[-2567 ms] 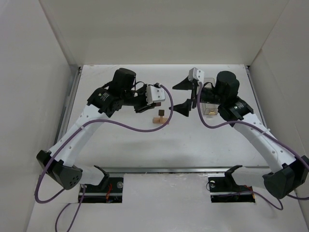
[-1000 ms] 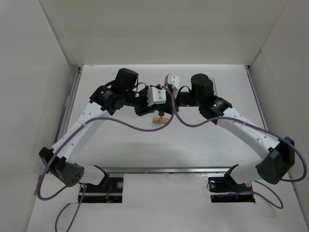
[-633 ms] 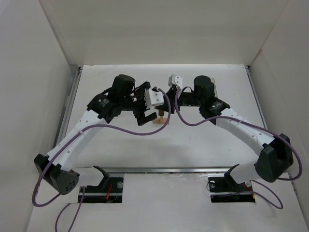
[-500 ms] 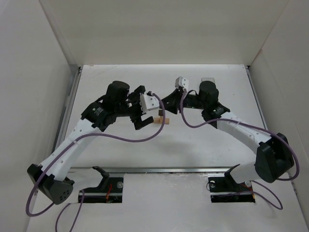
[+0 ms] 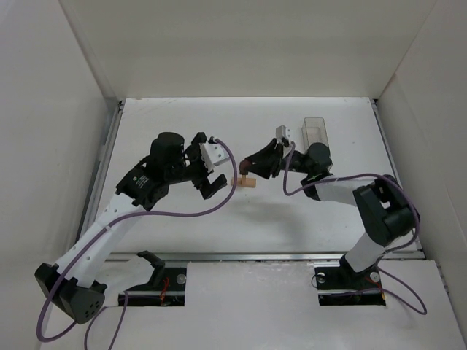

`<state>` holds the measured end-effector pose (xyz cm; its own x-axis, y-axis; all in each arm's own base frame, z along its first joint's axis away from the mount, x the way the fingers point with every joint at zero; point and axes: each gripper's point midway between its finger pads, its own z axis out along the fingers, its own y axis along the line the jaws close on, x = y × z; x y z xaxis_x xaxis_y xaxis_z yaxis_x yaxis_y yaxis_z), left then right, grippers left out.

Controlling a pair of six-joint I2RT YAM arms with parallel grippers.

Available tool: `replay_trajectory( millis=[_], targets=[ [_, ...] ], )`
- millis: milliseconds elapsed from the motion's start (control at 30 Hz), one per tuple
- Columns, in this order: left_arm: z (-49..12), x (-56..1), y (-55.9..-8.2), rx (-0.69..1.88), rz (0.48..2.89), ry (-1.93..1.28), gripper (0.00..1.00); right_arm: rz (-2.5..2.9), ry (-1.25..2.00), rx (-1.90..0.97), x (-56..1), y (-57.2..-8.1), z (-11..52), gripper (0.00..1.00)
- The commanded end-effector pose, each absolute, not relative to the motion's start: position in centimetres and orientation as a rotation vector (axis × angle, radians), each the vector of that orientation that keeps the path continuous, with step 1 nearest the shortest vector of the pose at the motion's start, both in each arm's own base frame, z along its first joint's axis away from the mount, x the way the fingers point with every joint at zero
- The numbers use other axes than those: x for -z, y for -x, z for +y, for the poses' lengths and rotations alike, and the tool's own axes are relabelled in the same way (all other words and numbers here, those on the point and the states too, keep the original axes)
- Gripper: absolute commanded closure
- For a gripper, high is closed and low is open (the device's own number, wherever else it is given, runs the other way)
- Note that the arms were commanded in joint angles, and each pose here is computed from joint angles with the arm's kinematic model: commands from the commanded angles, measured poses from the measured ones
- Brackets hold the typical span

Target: Build the wood block tower

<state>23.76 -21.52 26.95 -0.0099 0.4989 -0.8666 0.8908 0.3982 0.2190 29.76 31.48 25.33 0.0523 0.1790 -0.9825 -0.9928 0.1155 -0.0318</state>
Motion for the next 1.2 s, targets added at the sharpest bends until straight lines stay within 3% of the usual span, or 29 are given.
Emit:
replay_trajectory(
  millis=[0, 133, 667, 833, 1167],
  targets=[
    [-21.6, -27.5, -24.1, 0.504, 1.648, -1.173, 0.0, 0.746, 0.995, -1.163, -29.2, -27.6, 29.8, 1.0],
    [-21.5, -27.5, -24.2, 0.495, 1.652, -1.169, 0.0, 0.789, 1.049, -1.217, -27.0, -28.3, 30.7, 1.0],
    [-21.8, -25.8, -25.1, 0.481, 1.69, -1.195, 0.0, 0.736, 1.09, -1.154, -26.8, -29.0, 31.0, 1.0],
    [-22.6, -26.1, -25.9, 0.452, 1.595, -1.264, 0.0, 0.679, 1.13, -1.137, -28.3, -28.0, 30.8, 1.0],
    [-27.3, -26.5, -28.7, 0.523, 1.384, -1.506, 0.29, 0.595, 1.162, -1.104, -31.3, -25.6, 29.9, 1.0]
  ],
)
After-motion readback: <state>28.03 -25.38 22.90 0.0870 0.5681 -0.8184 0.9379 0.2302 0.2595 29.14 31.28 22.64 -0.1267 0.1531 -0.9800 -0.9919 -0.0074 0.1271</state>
